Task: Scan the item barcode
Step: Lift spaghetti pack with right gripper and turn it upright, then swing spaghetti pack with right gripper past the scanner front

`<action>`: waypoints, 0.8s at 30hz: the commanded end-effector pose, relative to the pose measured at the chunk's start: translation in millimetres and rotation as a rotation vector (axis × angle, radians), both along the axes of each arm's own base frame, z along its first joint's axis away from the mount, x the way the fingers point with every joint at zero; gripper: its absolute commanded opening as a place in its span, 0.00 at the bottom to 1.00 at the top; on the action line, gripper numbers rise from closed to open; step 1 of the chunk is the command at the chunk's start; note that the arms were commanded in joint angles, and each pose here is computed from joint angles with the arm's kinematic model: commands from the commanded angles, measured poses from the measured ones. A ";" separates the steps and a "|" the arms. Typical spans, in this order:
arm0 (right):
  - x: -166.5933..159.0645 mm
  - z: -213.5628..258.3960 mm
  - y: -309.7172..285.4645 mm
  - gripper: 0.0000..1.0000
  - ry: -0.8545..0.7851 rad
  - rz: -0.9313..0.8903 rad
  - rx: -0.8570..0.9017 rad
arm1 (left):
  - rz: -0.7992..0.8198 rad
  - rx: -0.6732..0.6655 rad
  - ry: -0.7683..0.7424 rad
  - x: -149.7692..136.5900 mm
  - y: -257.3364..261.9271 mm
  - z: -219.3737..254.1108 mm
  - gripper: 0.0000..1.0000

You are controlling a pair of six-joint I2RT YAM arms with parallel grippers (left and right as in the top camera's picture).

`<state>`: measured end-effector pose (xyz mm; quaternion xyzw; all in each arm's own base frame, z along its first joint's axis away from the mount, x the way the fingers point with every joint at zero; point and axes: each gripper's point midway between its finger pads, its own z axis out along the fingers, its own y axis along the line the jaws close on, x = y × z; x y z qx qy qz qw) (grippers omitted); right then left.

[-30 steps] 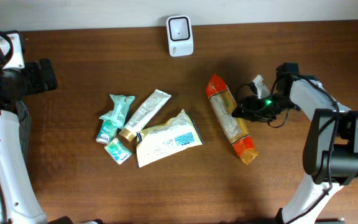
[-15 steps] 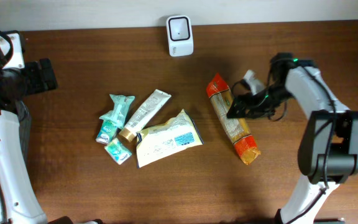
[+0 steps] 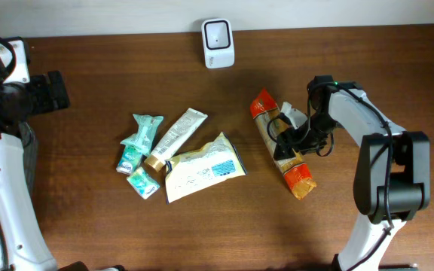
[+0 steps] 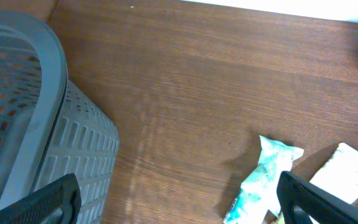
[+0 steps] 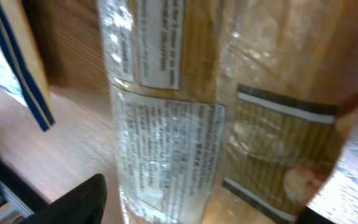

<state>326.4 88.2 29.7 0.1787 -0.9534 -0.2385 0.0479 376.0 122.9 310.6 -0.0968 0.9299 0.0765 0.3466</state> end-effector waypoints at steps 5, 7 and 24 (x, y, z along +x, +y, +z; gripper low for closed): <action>-17.3 -16.2 7.0 0.34 0.024 -0.018 0.073 | 0.013 -0.001 -0.011 -1.0 2.1 3.6 0.99; -7.8 -4.3 10.2 0.16 0.010 -0.061 0.155 | 0.013 -0.001 -0.011 -1.0 2.1 3.6 0.99; 37.8 258.9 57.6 0.04 -0.094 -0.244 1.084 | 0.013 -0.001 -0.011 -1.0 2.1 3.6 0.99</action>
